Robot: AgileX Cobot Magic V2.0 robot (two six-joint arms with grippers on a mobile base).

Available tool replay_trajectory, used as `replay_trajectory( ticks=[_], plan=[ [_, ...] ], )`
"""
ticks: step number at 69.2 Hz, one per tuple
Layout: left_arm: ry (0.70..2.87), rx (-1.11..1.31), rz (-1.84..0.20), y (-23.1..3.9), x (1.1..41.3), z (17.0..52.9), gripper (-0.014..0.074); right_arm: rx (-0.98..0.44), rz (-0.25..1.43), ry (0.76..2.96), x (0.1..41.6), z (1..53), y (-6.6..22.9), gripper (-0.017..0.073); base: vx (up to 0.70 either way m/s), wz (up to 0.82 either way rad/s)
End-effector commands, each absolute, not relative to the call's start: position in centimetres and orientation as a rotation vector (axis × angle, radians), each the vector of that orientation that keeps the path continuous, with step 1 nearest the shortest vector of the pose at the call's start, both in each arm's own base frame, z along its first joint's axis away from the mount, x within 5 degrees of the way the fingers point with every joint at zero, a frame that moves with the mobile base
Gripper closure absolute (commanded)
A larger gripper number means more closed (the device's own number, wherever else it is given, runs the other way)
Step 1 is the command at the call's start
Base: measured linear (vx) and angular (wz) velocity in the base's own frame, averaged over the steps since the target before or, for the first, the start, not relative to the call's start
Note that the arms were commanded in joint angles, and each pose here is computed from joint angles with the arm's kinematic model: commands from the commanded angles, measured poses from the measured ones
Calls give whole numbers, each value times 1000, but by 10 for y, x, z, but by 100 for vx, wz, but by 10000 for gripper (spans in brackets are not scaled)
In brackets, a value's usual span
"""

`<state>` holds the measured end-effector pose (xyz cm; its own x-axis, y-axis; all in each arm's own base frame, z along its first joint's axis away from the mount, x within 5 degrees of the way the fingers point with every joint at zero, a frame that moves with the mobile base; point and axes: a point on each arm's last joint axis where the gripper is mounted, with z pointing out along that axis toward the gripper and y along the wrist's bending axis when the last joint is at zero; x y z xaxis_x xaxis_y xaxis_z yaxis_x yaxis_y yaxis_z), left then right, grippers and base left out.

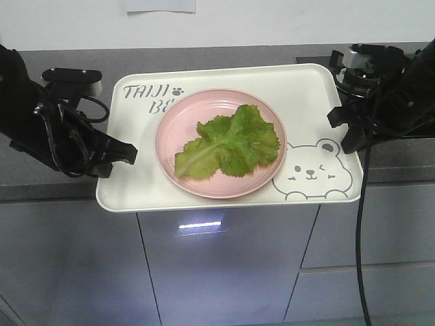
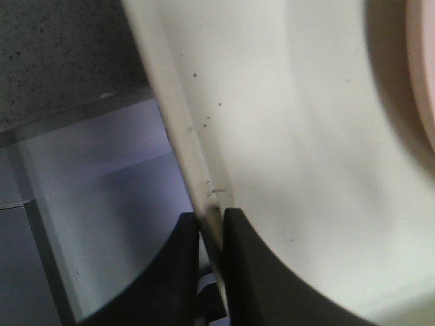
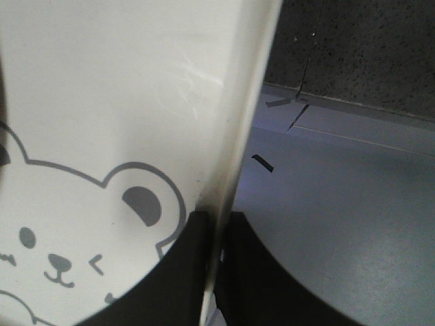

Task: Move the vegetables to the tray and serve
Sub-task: 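Hold the tray level with both grippers over the grey countertop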

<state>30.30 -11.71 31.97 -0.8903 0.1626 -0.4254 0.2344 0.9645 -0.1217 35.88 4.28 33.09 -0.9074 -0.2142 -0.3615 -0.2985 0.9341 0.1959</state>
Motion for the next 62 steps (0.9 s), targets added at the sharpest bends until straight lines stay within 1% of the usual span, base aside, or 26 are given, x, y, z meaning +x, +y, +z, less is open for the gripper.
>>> replay_trajectory(
  ticks=[1,62],
  plan=[
    [2530,278,-412,-131,298,349,599,-442,537,2654,343,362,60,565,8,-4],
    [2530,278,-412,-131,298,349,599,-442,537,2654,343,362,60,565,6,0]
  ],
)
